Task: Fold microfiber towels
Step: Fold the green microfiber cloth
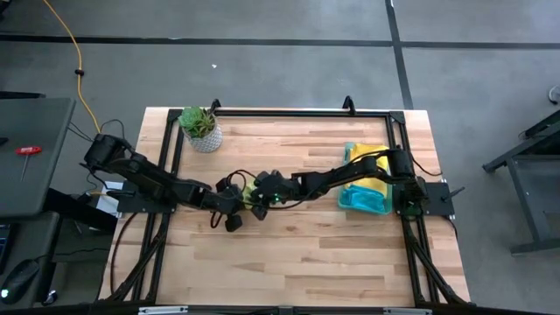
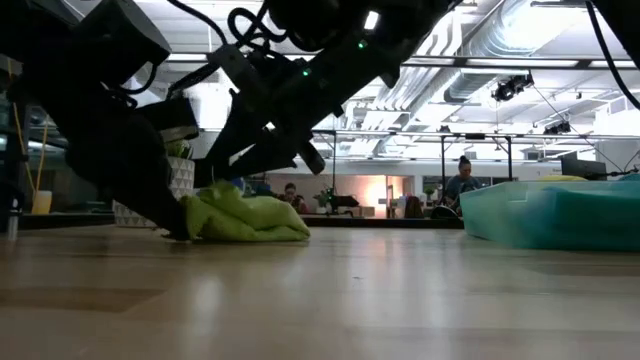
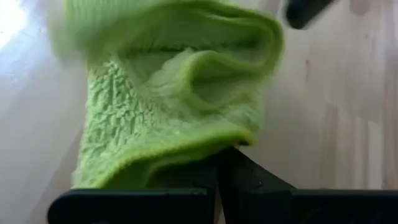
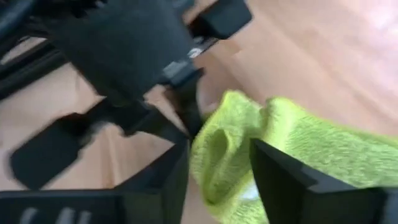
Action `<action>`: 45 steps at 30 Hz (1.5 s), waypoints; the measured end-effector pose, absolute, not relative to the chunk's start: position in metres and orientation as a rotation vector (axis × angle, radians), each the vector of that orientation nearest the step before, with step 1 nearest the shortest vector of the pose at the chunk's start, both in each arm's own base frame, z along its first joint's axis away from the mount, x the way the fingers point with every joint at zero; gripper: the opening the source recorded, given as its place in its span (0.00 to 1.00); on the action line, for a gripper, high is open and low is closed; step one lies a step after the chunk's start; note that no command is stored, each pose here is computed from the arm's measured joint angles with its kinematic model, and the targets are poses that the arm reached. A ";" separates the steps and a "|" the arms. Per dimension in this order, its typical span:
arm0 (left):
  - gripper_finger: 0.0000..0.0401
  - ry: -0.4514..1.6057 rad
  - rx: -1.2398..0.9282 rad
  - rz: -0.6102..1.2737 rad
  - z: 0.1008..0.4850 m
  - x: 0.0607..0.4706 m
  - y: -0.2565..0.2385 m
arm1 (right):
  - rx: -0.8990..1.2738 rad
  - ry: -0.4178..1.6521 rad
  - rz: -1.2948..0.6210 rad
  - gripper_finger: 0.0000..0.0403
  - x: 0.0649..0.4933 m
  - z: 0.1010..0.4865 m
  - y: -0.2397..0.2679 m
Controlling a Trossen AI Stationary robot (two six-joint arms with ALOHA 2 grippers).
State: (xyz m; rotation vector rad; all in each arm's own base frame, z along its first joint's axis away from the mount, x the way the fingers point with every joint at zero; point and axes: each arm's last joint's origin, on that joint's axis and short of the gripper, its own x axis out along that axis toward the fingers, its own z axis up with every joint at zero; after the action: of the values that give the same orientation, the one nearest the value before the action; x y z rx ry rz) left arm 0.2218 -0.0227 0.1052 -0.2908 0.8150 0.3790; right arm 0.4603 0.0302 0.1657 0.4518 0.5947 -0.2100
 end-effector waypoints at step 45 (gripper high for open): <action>0.00 0.624 -0.155 0.442 0.115 0.240 0.022 | 0.165 0.481 -0.296 0.01 0.369 0.128 0.012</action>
State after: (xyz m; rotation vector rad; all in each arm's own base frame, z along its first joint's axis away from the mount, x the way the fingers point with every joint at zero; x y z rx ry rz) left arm 0.2404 0.0222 0.1149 -0.1552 0.6238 0.4425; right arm 0.3694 0.0120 0.1278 0.1649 0.4810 -0.2962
